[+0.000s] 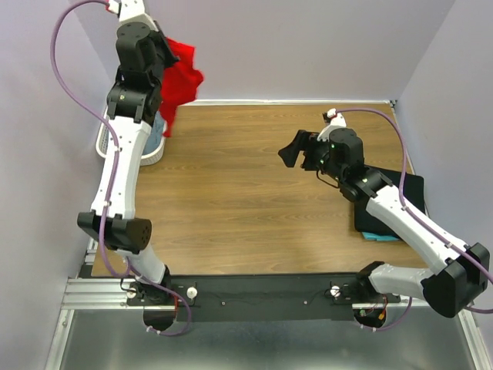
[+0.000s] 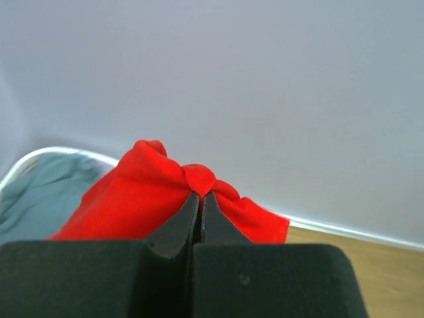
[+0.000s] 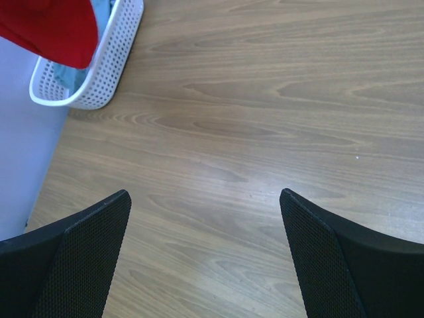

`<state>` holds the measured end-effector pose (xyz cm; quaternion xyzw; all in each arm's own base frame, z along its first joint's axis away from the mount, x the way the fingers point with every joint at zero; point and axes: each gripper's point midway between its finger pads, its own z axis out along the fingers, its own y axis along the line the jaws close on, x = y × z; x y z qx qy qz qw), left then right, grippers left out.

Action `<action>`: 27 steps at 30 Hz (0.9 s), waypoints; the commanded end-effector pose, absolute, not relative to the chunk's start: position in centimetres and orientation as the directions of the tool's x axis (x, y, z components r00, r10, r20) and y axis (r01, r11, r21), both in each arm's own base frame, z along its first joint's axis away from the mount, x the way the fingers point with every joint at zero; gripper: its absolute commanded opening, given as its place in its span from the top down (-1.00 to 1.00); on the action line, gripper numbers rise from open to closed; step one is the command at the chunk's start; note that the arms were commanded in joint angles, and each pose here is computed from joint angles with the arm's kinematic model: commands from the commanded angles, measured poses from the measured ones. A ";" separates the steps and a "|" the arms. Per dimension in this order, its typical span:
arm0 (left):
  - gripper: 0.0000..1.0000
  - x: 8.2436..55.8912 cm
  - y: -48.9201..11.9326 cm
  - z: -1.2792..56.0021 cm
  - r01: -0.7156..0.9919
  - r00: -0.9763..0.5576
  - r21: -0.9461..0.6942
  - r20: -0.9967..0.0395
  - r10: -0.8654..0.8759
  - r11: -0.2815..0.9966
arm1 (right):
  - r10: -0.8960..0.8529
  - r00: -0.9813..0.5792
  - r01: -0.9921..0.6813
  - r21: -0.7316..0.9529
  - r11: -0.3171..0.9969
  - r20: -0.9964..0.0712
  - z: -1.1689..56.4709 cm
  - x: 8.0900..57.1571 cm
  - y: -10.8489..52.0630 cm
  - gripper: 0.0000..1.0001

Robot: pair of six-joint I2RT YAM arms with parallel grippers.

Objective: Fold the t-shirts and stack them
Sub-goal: Move the tshirt to the center of the board, then flatten the tshirt out

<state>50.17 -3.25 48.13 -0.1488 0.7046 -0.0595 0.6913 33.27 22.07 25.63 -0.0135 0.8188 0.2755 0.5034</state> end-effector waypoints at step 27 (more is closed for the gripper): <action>0.00 40.2 -17.3 21.5 0.055 -0.522 -0.550 -0.727 -0.446 0.833 | 0.169 -0.663 -0.124 0.330 0.936 -0.729 13.2 32.3 21.4 -0.99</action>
